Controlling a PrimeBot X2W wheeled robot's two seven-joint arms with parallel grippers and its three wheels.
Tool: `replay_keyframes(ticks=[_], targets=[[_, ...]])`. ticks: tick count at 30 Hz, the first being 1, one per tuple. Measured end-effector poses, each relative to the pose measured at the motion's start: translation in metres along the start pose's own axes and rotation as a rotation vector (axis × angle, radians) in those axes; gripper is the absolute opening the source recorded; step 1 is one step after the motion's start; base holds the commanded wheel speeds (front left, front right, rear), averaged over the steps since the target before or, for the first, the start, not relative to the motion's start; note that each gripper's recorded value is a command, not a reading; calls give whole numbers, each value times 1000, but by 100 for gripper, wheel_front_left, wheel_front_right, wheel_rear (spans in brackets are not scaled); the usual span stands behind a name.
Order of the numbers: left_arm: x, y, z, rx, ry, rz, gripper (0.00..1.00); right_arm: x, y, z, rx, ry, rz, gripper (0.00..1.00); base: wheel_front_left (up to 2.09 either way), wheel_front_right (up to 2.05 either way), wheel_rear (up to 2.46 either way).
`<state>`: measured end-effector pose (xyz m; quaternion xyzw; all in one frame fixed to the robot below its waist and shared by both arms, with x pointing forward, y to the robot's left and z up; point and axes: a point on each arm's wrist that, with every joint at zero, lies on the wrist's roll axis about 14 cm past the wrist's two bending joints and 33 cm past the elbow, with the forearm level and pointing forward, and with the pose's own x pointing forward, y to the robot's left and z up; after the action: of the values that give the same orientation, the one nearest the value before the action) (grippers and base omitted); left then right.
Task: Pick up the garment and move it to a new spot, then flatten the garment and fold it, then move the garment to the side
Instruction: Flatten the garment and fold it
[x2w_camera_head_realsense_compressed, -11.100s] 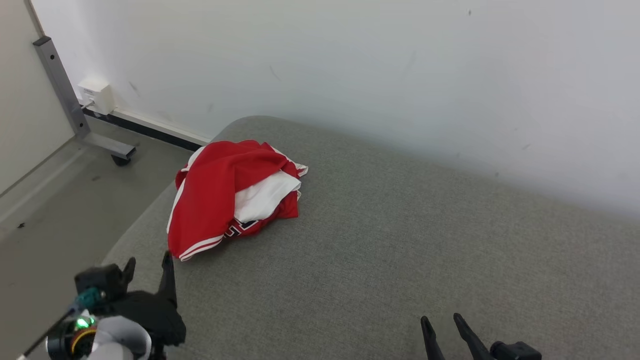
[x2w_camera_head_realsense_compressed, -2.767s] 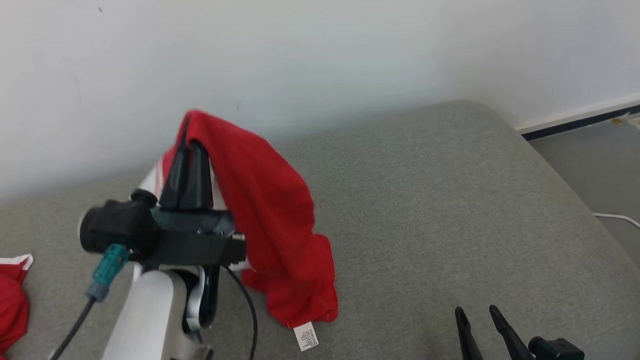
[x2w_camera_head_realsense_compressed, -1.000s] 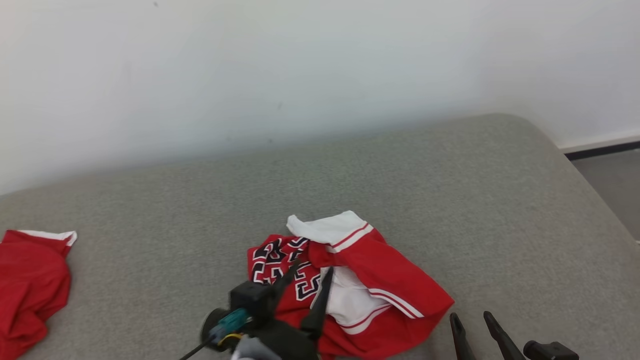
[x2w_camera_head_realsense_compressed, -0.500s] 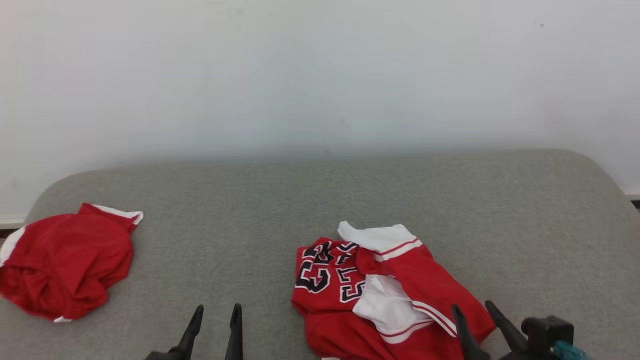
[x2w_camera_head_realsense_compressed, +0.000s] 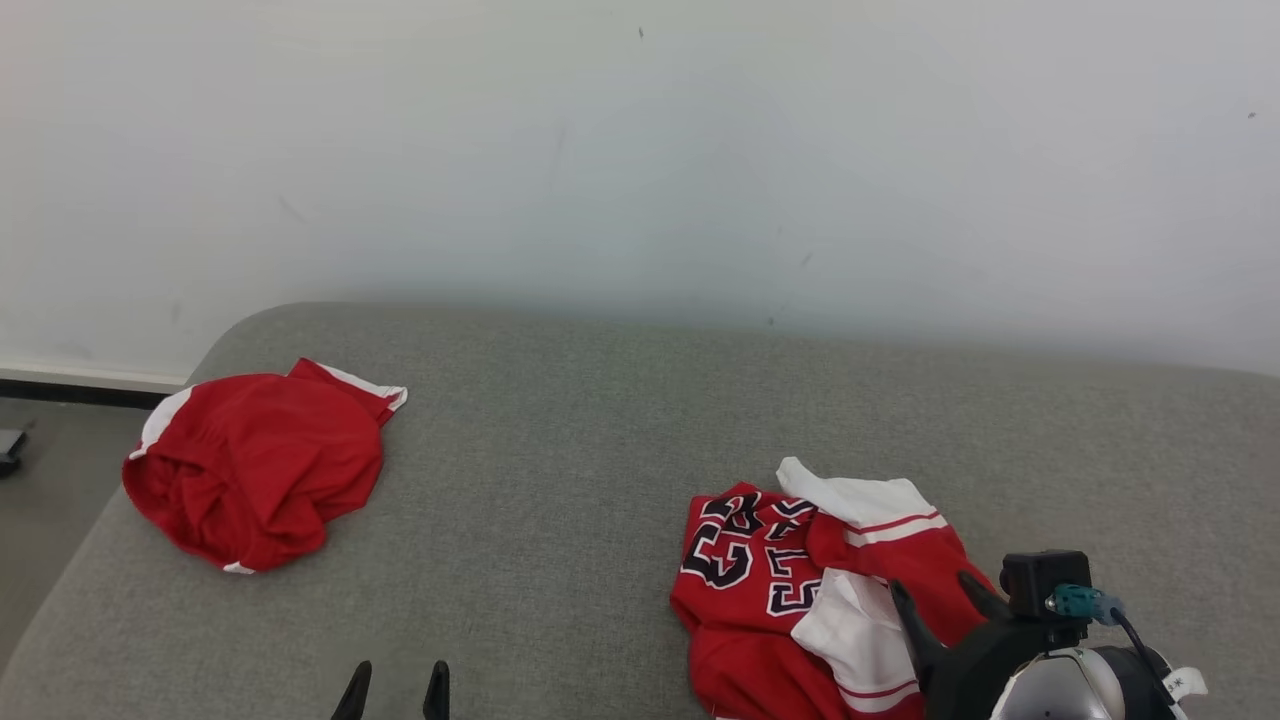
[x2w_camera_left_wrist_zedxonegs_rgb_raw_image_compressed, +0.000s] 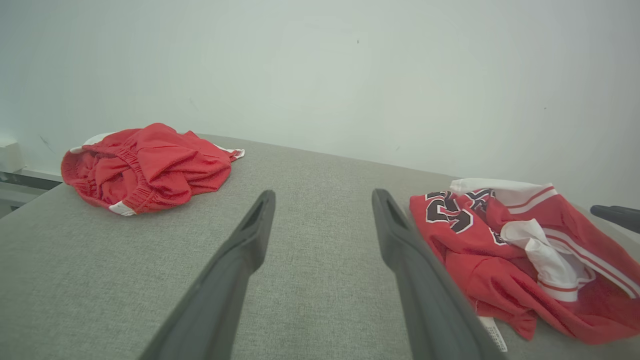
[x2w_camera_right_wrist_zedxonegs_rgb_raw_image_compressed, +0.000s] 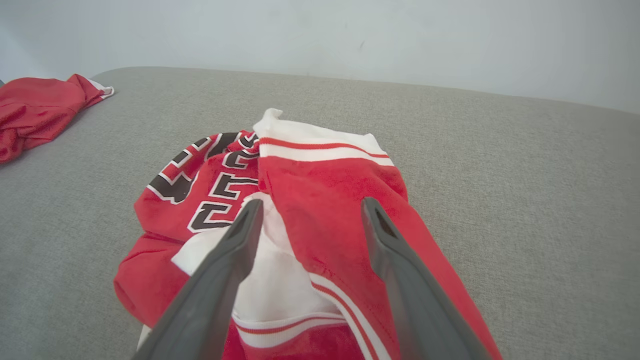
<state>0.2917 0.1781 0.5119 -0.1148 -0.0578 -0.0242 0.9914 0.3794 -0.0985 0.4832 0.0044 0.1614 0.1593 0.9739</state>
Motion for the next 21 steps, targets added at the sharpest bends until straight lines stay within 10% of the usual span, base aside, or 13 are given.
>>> replay_keyframes(ticks=[13, 14, 16, 21], targets=[[-24, 30, -12, -11, 28, 118, 100, 31, 6, -10, -139, 105, -2, 100, 0, 0, 0], [-25, 31, -13, -13, 31, 125, 100, 33, 6, -11, -141, 108, -3, 80, 0, 0, 0], [-25, 31, -13, -14, 32, 128, 100, 34, 5, -11, -144, 110, -5, 5, 0, 0, 0], [-27, 34, -14, -19, 33, 143, 100, 42, 15, 13, -145, 19, 20, 0, 0, 0, 0]])
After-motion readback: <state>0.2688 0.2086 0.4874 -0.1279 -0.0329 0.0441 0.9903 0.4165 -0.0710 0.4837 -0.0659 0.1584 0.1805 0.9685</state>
